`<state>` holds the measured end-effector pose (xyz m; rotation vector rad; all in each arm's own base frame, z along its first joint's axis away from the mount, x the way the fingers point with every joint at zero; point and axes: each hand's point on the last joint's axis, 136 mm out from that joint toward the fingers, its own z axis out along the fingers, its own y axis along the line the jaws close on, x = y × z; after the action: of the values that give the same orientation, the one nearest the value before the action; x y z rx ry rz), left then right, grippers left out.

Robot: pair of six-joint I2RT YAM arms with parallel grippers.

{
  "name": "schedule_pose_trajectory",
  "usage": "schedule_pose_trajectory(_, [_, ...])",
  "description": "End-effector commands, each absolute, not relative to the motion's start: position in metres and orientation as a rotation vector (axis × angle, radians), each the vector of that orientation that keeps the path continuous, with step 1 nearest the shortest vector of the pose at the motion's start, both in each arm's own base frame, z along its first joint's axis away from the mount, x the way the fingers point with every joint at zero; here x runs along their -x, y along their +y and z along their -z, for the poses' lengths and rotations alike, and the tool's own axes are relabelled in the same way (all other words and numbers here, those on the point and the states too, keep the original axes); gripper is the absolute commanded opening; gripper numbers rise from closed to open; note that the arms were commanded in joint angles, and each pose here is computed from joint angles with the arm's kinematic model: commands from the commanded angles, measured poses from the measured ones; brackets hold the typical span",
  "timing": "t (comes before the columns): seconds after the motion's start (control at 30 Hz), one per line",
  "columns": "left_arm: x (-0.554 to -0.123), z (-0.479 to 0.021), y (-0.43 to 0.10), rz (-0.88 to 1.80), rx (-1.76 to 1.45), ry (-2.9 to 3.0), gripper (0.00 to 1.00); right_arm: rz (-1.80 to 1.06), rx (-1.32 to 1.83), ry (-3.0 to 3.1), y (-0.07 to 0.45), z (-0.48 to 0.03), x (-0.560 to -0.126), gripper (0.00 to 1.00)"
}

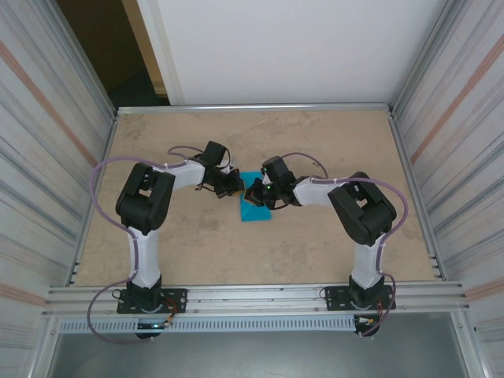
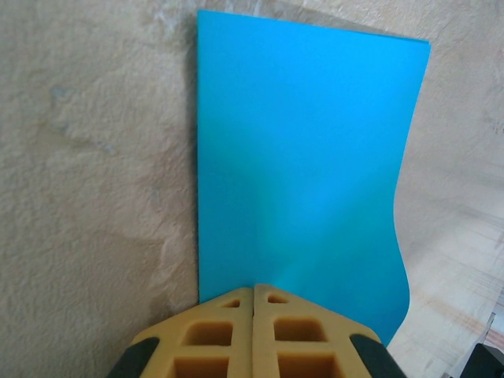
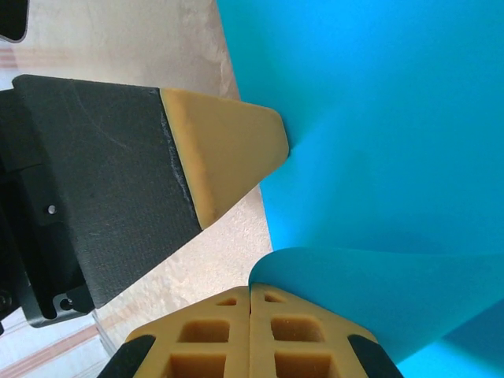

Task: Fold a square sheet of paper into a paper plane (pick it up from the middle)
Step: Fold the triangle a second time at the center of the table.

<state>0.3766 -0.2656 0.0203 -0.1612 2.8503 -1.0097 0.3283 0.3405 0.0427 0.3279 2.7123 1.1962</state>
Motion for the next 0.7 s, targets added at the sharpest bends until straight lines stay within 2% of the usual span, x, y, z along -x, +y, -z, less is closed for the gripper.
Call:
schedule_pose_trajectory(0.0, [-0.3692,-0.0083,-0.2564,0.944,0.168,2.911,0.0,-1.147,-0.332,2.729,0.3413,-0.0335,-0.3316,0.0])
schedule_pose_trajectory(0.67, [-0.3682,-0.0076,-0.2551,0.946,0.175,2.916,0.0,-1.143,-0.345,2.732,0.3424,-0.0264,-0.3324,0.0])
